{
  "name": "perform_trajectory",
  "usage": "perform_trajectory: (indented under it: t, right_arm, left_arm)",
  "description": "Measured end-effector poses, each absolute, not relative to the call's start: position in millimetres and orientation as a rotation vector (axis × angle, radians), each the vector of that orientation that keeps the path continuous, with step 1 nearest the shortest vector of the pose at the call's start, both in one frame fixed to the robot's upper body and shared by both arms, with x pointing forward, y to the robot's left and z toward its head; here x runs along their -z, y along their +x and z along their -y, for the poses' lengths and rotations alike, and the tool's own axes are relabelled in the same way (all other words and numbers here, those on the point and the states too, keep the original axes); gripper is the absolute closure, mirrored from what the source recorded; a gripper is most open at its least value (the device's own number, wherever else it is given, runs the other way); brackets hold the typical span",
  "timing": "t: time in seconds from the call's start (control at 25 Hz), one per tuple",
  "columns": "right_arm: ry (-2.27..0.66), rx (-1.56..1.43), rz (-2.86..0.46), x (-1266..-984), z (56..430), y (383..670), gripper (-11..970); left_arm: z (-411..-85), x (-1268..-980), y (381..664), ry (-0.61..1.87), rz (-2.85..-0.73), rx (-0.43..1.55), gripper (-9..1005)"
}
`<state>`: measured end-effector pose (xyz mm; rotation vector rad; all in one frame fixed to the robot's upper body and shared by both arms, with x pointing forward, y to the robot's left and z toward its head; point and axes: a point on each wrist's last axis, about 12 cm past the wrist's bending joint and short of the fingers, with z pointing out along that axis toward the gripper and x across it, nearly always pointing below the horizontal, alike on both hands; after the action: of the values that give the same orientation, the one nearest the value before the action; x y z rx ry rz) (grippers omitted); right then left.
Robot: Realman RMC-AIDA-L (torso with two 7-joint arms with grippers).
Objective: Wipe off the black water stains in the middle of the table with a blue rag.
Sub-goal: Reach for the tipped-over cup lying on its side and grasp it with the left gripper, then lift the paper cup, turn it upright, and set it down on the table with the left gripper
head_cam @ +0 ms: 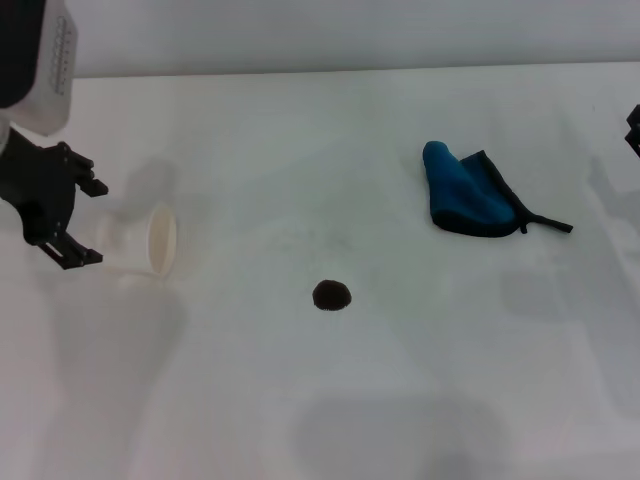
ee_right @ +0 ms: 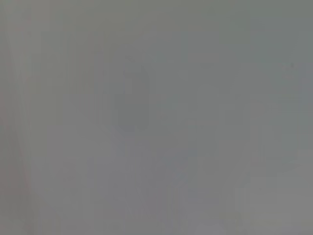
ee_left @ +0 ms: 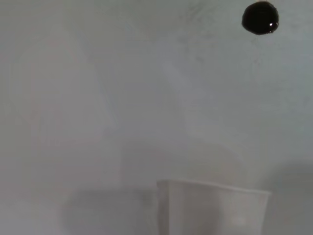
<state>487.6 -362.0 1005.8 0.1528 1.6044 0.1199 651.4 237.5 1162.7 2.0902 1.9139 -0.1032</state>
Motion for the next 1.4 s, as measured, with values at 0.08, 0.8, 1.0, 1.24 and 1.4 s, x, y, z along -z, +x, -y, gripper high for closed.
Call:
perform_trajectory:
  t: [0.08,0.8,1.0,1.24,1.4]
  right_arm:
    - [0.156,-0.12,-1.609,-1005,362,486,102]
    - [0.166,-0.101,-1.61,-1004,369,482,102]
    - [0.165,-0.099,-1.609,-1005,370,482,102]
    - [0.165,-0.097,-1.609,-1005,370,482,103]
    - [0.163,-0.096,-1.607,-1006,371,482,103]
  left_arm:
    - [-233,-1158,652,2.104,-1.893,0.104,157]
    - [-220,-1131,651,2.111,-1.834,0.109,169]
    - [-222,-1121,648,2.101,-1.844,0.096,172]
    - [-226,-1112,646,2.077,-1.861,0.087,176]
    - [-226,-1111,645,2.066,-1.867,0.092,179]
